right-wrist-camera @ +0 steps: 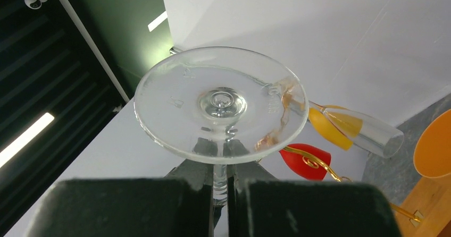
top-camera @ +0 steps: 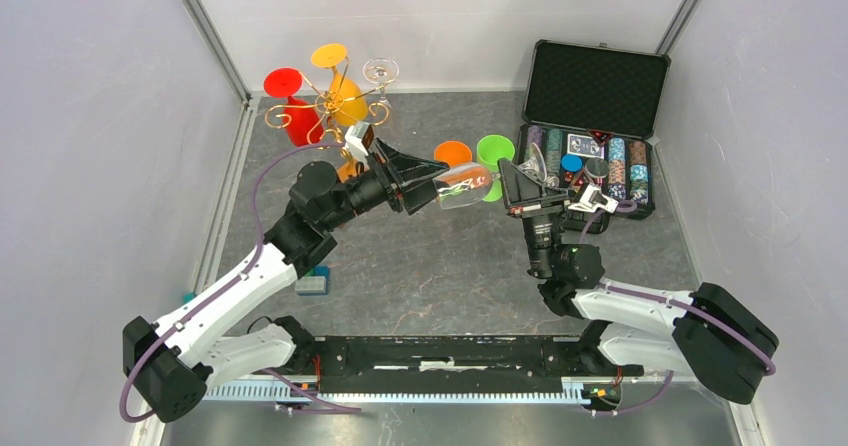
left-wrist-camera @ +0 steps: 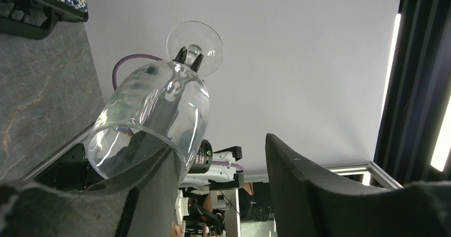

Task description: Take the wine glass off the wine glass rack

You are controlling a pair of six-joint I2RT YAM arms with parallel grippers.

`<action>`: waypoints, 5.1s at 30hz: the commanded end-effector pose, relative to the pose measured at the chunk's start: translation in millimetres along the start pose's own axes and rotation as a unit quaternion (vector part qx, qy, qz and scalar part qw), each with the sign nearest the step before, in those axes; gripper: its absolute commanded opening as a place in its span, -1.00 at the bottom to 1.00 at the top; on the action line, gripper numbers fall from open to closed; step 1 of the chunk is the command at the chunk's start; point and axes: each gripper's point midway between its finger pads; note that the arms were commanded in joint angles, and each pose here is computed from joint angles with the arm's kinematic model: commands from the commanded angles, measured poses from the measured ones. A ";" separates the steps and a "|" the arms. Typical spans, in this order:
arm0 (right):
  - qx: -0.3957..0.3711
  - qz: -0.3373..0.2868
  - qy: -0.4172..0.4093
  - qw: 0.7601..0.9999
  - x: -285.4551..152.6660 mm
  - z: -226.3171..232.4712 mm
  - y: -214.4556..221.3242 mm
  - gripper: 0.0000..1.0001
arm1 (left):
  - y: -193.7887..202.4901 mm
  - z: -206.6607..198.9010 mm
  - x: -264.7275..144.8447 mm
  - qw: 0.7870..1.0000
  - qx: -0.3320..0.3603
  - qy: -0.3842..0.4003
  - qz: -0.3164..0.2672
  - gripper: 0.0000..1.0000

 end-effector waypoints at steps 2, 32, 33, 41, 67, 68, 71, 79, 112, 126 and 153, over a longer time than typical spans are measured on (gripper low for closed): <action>0.008 0.024 -0.080 0.997 -11.1 34.7 5.9 -0.99 | 5.6 -61.0 -10.4 0.995 0.049 0.082 -0.004 -0.11; 0.062 0.057 -0.097 0.992 -13.3 48.7 15.3 -0.86 | 10.9 -80.9 -5.2 0.990 0.113 0.087 0.014 -0.96; 0.063 0.058 -0.098 0.992 -13.8 49.1 15.4 -0.81 | 10.8 -81.2 -5.1 0.989 0.116 0.086 0.013 -0.95; 0.056 0.056 -0.102 0.992 -15.9 49.7 13.4 -0.25 | 3.6 -78.1 -3.2 0.985 0.158 0.071 -0.006 -0.95; -0.211 0.139 0.058 0.966 -65.1 -23.7 -3.3 0.42 | -33.3 36.3 -65.0 0.878 0.399 -0.265 0.014 -0.95; -0.228 0.133 0.068 0.962 -66.2 -27.0 -9.3 0.42 | -35.2 42.3 -64.7 0.872 0.402 -0.278 0.019 -0.95; -0.267 0.108 0.091 0.953 -68.5 -31.7 -28.9 0.42 | -41.1 61.3 -61.1 0.855 0.406 -0.321 0.034 -0.95; -0.334 0.069 0.143 0.929 -76.2 -44.4 -62.9 0.43 | -52.8 101.2 -34.6 0.782 0.437 -0.440 0.065 -0.95; -0.355 0.054 0.169 0.918 -83.5 -42.6 -83.7 0.43 | -36.3 186.6 57.8 0.723 0.440 -0.502 0.178 -0.39; -0.353 0.058 0.169 0.919 -83.6 -43.6 -81.5 0.43 | -37.1 65.1 63.4 0.770 0.503 -0.376 0.110 0.66; -0.365 0.072 0.183 0.910 -82.0 -51.5 -75.3 0.43 | -310.9 -38.8 -185.5 0.797 0.315 -0.370 -0.359 1.00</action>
Point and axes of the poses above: each gripper's point midway between its finger pads, its own x axis out along the fingers, its own z axis along the line the jaws close on, y = z × x, and after that the axes turned 3 degrees about -x, right-handed
